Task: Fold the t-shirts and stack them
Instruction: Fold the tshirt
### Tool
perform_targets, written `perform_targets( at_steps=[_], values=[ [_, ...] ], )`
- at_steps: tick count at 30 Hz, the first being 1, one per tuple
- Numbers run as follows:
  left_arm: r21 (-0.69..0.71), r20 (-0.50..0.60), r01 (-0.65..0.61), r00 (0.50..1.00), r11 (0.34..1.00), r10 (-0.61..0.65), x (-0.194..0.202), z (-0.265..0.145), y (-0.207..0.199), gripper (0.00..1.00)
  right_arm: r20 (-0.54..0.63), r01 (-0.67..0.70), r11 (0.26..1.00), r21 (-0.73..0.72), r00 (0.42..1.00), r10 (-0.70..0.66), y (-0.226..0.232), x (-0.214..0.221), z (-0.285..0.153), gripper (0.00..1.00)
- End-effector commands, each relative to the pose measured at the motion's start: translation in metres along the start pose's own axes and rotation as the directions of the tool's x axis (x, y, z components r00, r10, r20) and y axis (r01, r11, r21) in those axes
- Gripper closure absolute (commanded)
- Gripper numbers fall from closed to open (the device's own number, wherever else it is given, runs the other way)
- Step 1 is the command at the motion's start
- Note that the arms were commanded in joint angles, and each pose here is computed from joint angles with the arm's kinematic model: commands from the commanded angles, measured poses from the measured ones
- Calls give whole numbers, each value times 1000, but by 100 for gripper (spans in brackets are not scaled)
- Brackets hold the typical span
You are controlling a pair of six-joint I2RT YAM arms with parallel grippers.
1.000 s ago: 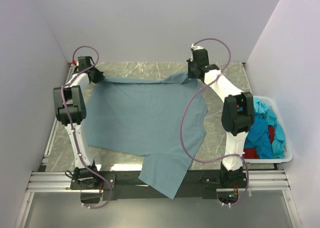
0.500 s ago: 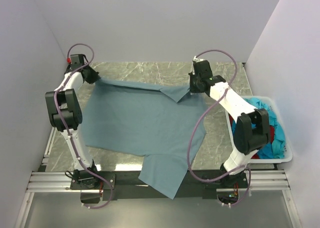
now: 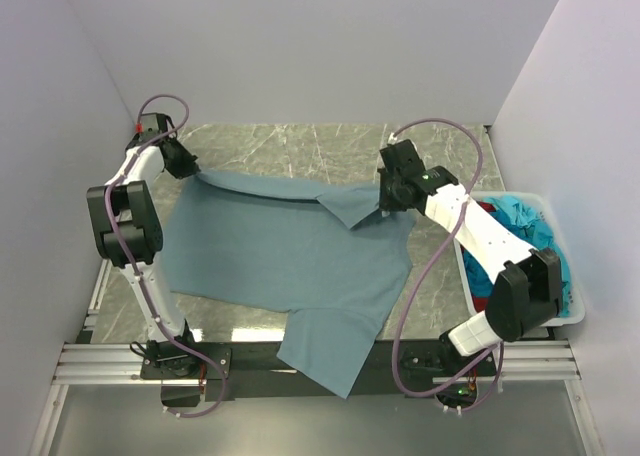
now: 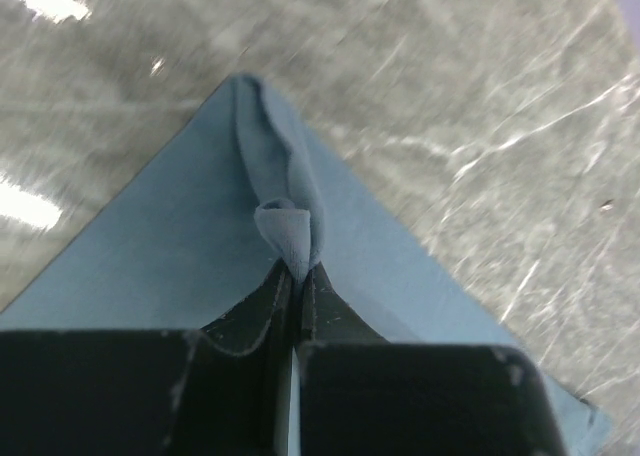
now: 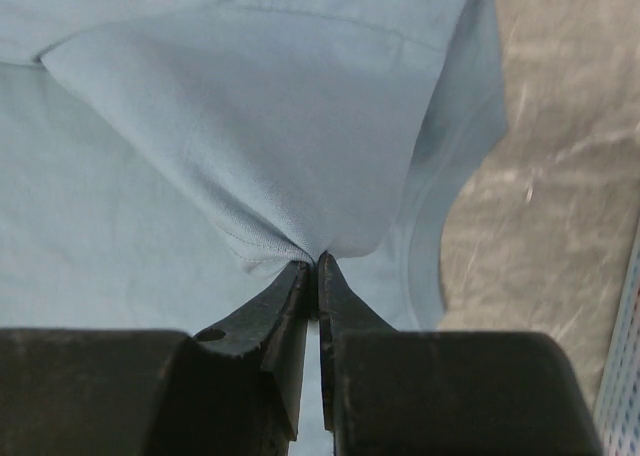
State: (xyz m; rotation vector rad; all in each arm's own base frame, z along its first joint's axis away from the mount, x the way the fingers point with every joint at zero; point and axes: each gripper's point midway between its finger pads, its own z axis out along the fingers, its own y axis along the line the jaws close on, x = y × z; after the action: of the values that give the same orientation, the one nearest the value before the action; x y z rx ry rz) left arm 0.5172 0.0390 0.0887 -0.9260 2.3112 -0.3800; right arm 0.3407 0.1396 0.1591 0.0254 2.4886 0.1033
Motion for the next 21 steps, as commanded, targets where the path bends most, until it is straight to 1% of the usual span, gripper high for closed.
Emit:
perform_targets(
  at_steps=[1, 5, 10, 14, 17, 19, 20, 21],
  values=[
    [-30, 60, -44, 997, 999, 46, -15, -32, 0, 100, -20, -14, 1000, 4, 1000, 14, -2, 17, -18, 86],
    [-89, 46, -61, 997, 994, 65, -12, -34, 12, 100, -64, -1, 999, -50, 998, -2, 8, 36, -19, 85],
    [-69, -9, -70, 998, 995, 69, 4, -28, 16, 99, -135, -1, 997, -83, 991, -11, 16, 63, -7, 84],
    [-102, -12, -68, 998, 992, 67, 8, -28, 25, 99, -169, 4, 994, -111, 985, -23, 25, 78, 3, 82],
    [-145, 5, -67, 998, 987, 69, 7, -32, 33, 94, -201, 4, 992, -122, 979, -28, 29, 90, 11, 82],
    [-164, 3, -64, 998, 984, 65, 7, -31, 37, 87, -205, 3, 993, -119, 978, -27, 29, 92, 14, 82],
    [-170, -7, -64, 998, 983, 63, 10, -31, 38, 80, -204, 4, 993, -119, 979, -29, 30, 92, 15, 82],
    [-174, -8, -59, 998, 983, 58, 9, -30, 39, 66, -209, 5, 993, -116, 977, -30, 29, 93, 16, 82]
  ],
)
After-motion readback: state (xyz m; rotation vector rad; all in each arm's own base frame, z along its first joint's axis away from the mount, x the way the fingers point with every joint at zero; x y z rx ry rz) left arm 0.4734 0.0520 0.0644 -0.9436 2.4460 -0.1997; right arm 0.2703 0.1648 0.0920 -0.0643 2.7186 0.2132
